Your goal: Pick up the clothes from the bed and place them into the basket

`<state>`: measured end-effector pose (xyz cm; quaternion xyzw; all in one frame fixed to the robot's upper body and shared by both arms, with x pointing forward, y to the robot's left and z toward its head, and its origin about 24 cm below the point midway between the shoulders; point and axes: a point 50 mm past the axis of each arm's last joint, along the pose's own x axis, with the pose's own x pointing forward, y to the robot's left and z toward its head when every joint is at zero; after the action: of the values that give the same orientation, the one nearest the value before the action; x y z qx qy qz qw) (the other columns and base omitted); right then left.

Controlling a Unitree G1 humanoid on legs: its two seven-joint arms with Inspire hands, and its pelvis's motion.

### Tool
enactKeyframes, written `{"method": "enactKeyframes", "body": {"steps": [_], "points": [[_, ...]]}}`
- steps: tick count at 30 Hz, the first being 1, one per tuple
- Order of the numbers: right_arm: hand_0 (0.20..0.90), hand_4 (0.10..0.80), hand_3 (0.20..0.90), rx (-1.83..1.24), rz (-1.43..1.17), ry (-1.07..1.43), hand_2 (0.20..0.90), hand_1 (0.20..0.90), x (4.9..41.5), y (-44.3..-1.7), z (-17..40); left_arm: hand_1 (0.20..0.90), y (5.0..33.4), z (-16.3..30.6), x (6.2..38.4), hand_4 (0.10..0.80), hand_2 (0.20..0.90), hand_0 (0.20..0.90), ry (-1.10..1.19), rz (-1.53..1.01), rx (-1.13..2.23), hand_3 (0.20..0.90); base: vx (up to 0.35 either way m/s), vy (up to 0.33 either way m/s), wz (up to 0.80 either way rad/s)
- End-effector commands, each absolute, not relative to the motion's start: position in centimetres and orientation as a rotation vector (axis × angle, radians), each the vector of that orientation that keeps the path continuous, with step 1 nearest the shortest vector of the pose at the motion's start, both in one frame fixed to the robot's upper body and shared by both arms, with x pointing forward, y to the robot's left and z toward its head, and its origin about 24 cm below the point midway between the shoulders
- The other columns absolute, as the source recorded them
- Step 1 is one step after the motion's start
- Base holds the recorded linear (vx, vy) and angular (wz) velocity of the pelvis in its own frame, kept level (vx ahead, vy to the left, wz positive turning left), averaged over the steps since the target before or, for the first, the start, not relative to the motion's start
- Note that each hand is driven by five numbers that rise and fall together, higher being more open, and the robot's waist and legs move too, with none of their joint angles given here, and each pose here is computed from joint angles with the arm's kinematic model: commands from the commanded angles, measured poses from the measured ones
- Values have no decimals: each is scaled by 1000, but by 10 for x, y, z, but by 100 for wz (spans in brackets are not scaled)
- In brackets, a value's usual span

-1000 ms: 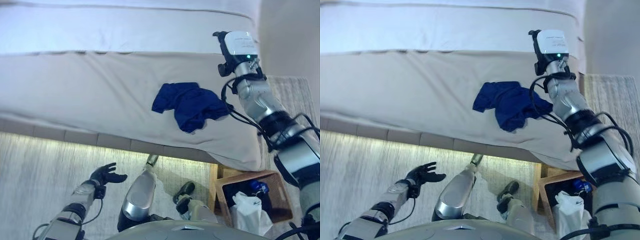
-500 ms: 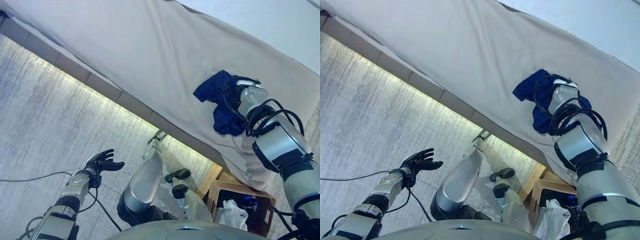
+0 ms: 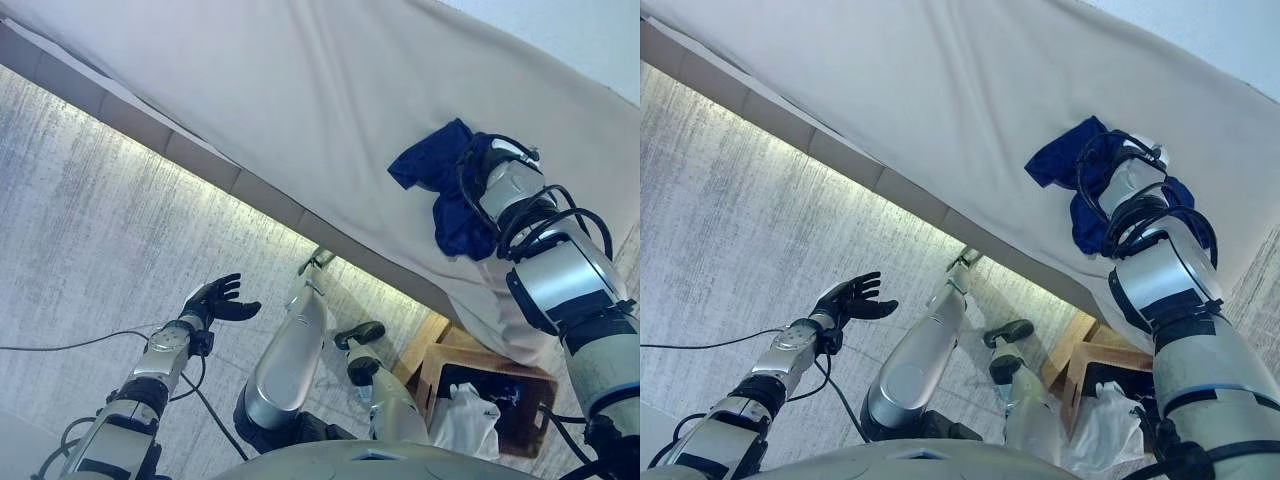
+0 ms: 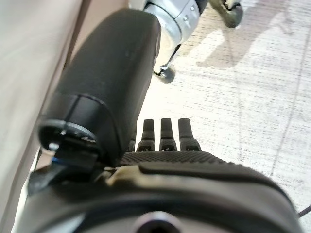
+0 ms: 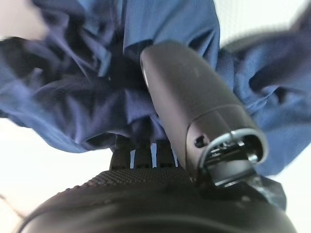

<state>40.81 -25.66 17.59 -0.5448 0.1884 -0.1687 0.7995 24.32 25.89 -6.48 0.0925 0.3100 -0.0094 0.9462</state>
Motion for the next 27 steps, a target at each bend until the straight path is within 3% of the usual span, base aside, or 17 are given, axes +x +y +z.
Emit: {"method": "enactKeyframes", "body": {"steps": [1,5,10,18,27], "points": [[300,100,200,-1182,-581,-213,300,300,410,-221,267,900,271,-89,203,800,900,900,715,50,167,900,-45,-8,-28],[300,100,200,-1101,-713,-659,300,300,378,-198,331,900,282,-97,186,800,900,900,760,131,157,900,-26,-56,-59],[300,100,200,-1066,-824,-874,300,300,339,-209,356,900,294,-105,163,800,900,900,840,158,187,900,99,-75,-35],[300,100,200,-1083,-885,-933,300,300,291,-244,352,900,291,-134,107,800,900,900,1109,144,236,900,134,-42,-50],[300,100,200,-1104,-981,-825,300,300,273,-286,340,900,274,-140,114,800,900,900,1148,57,245,900,65,-75,-43]]}}
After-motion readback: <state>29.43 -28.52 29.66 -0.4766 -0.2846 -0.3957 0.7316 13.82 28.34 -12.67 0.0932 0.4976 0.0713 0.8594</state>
